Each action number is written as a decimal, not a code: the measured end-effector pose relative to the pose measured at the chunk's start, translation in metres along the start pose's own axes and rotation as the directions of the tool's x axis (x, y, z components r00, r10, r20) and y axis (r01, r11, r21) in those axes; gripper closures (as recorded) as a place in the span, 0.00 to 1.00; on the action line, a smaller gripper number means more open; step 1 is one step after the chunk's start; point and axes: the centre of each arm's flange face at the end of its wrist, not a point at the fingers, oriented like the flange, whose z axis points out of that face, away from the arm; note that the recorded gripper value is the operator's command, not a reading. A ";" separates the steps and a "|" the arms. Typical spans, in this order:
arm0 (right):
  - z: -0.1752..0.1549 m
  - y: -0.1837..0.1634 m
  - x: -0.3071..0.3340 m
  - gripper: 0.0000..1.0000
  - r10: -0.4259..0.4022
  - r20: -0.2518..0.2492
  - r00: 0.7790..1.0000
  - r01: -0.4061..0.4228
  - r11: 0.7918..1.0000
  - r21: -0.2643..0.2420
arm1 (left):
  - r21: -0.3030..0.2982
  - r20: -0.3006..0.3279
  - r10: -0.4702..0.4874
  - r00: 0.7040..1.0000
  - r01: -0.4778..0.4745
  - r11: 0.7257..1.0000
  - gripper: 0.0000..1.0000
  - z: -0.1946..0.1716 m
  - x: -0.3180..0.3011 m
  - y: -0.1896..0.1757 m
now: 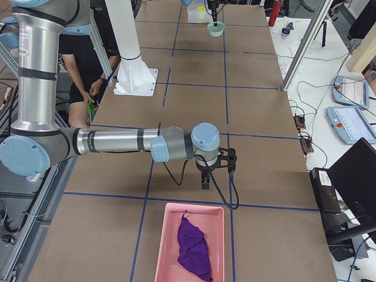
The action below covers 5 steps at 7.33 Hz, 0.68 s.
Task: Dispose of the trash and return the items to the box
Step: 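Carry the green bowl with the left gripper toward the clear bin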
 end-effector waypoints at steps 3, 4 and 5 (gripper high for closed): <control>0.001 -0.003 -0.007 0.00 -0.005 0.003 1.000 0.005 1.000 0.000 | 0.004 0.125 0.133 0.983 -0.134 0.991 1.00 -0.008 -0.124 -0.026; 0.000 -0.004 -0.008 0.00 -0.007 0.004 1.000 0.007 1.000 0.001 | -0.011 0.174 0.182 0.968 -0.183 0.983 1.00 -0.013 -0.180 -0.032; 0.000 -0.004 -0.008 0.00 -0.009 0.004 1.000 0.009 1.000 0.002 | -0.030 0.218 0.222 0.950 -0.221 0.975 1.00 -0.022 -0.236 -0.031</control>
